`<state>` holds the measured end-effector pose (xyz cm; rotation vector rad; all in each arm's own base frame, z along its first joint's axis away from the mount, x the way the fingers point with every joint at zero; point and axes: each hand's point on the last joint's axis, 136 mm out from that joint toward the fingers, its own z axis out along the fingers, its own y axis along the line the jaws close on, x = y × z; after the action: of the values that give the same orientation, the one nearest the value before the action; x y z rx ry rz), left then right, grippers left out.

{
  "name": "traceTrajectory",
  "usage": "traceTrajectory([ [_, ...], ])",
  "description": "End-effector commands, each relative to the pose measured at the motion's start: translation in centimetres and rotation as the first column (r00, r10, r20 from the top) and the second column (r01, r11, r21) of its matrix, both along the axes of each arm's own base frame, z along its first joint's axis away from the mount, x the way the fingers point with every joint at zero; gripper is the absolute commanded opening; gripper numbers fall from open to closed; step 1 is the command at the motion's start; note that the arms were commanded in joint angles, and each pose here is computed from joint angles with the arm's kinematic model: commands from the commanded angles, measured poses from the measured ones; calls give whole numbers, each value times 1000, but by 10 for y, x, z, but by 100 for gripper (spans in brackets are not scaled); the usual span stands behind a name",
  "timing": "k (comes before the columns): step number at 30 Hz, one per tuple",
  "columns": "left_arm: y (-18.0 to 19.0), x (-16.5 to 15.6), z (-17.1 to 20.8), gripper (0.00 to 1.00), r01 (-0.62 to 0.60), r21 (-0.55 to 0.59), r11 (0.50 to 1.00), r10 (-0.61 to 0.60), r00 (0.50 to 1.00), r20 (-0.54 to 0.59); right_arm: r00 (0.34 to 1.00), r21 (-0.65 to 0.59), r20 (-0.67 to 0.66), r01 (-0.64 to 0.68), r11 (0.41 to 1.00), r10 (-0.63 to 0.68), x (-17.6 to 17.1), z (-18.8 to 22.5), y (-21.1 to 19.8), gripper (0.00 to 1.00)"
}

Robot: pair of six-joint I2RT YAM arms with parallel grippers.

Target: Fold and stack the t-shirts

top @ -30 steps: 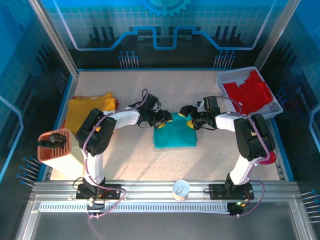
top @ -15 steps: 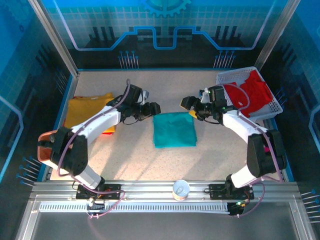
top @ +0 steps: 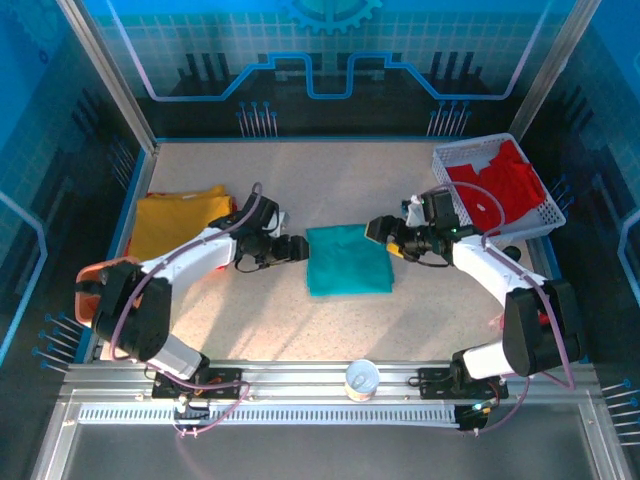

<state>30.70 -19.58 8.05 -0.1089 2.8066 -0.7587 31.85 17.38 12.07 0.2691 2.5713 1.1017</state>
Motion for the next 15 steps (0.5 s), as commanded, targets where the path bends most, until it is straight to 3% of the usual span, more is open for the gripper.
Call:
traceTrajectory([
  [1, -1, 7, -16, 70, -18, 16, 1000, 19, 998, -64, 1000, -12, 5, -7, 1000, 7, -12, -1, -3, 91],
  [9, -28, 16, -41, 56, -11, -12, 1000, 9, 989, -147, 1000, -39, -5, -12, 999, 12, -20, -6, -9, 91],
  [15, -54, 18, -41, 54, 14, -45, 999, -21, 988, -154, 1000, -23, -19, -15, 1000, 15, -22, -11, -6, 91],
])
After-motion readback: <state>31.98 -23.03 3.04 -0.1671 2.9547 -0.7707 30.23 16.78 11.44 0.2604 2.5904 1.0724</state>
